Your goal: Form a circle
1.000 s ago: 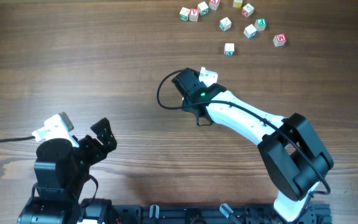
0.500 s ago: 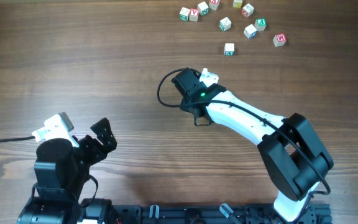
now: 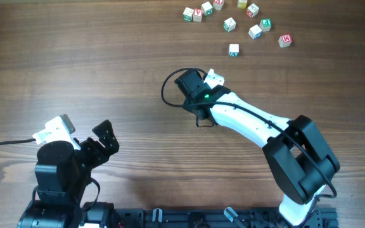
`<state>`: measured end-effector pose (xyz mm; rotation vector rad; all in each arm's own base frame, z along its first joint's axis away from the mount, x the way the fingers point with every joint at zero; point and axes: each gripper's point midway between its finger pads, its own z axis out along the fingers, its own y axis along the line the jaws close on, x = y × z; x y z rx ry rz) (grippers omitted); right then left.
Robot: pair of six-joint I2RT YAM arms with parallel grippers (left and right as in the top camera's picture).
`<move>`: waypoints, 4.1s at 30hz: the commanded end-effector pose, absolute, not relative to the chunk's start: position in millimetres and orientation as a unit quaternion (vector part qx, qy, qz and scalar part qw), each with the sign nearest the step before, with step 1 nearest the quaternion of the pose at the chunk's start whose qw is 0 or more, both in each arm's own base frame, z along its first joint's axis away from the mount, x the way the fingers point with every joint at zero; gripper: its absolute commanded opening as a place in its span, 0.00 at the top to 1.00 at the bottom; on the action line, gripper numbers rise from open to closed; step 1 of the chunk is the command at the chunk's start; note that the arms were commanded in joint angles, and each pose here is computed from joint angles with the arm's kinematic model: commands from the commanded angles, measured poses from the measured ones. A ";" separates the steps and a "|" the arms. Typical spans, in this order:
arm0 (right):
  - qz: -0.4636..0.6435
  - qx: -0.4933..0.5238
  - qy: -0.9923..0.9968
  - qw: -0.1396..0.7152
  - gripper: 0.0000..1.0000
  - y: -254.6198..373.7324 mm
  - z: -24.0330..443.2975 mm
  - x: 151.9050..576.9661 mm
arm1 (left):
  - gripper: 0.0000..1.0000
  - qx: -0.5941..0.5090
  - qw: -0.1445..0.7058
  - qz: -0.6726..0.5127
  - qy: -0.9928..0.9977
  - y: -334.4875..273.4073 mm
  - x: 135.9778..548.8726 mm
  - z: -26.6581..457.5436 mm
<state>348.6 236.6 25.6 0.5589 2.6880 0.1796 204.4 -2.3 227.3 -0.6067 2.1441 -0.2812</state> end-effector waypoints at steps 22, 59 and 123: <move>0.048 0.227 0.949 0.214 0.95 231.6 11.0 361.7 | 0.00 -0.250 0.431 -0.110 0.860 -0.5 203.6 224.6; 0.048 0.217 0.947 0.231 0.95 232.3 14.4 368.5 | 0.00 -0.250 0.431 -0.110 0.860 -0.5 203.5 224.6; 0.145 0.191 0.951 0.195 0.96 157.5 24.1 420.9 | 0.00 -0.250 0.431 -0.110 0.860 -0.5 203.6 224.6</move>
